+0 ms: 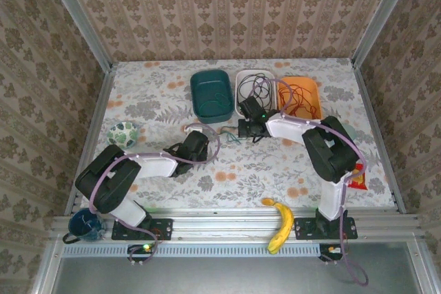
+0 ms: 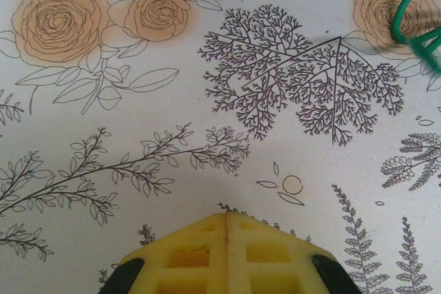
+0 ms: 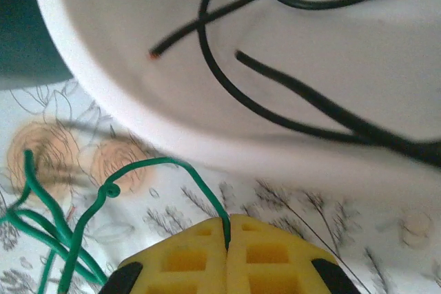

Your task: Untangle the cables

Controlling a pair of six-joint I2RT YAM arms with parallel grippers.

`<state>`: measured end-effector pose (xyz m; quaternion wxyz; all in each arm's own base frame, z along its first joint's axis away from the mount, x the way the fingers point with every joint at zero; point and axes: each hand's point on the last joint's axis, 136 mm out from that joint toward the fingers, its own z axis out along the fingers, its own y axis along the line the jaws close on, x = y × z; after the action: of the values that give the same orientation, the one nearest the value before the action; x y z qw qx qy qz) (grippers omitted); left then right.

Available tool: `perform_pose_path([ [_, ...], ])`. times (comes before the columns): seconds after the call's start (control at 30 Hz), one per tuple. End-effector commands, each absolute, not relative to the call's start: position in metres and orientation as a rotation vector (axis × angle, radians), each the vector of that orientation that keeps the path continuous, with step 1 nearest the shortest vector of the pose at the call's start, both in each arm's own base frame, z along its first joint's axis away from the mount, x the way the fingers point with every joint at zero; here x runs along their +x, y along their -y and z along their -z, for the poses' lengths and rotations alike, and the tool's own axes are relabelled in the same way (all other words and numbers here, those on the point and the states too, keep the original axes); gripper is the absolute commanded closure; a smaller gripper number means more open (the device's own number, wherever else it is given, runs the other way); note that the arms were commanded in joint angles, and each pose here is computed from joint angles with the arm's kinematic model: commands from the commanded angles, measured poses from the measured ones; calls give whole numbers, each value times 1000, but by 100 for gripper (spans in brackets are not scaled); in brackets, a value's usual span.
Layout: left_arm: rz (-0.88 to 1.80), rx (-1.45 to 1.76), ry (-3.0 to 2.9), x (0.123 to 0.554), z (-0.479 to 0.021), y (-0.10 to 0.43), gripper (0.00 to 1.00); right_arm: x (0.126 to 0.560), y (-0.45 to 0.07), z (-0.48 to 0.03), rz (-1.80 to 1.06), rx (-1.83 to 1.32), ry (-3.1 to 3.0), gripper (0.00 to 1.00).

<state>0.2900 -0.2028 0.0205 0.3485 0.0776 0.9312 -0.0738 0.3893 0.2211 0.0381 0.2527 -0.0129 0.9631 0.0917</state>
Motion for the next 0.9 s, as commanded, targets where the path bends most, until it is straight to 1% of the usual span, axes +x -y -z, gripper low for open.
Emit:
perform_pose_path([
  [0.0, 196, 167, -2457, 285, -13, 195, 100, 382, -207, -65, -225, 4, -2533, 100],
  [0.13, 345, 230, -2401, 288, -27, 214, 99, 370, -202, -79, -268, 1, -2488, 99],
  [0.23, 543, 293, -2313, 289, -51, 238, 72, 364, -200, -79, -277, -3, -2493, 100],
  [0.3, 668, 337, -2263, 289, -65, 251, 56, 361, -201, -76, -291, -7, -2503, 99],
  [0.4, 788, 427, -2223, 288, -80, 273, 46, 361, -205, -73, -322, -4, -2513, 99],
  [0.47, 828, 484, -2225, 287, -81, 285, 42, 361, -207, -71, -335, 7, -2515, 100],
  [0.6, 825, 515, -2248, 292, -68, 296, 40, 360, -208, -70, -350, 22, -2519, 100],
  [0.87, 720, 530, -2294, 314, -41, 302, 44, 355, -211, -81, -403, 8, -2500, 100],
])
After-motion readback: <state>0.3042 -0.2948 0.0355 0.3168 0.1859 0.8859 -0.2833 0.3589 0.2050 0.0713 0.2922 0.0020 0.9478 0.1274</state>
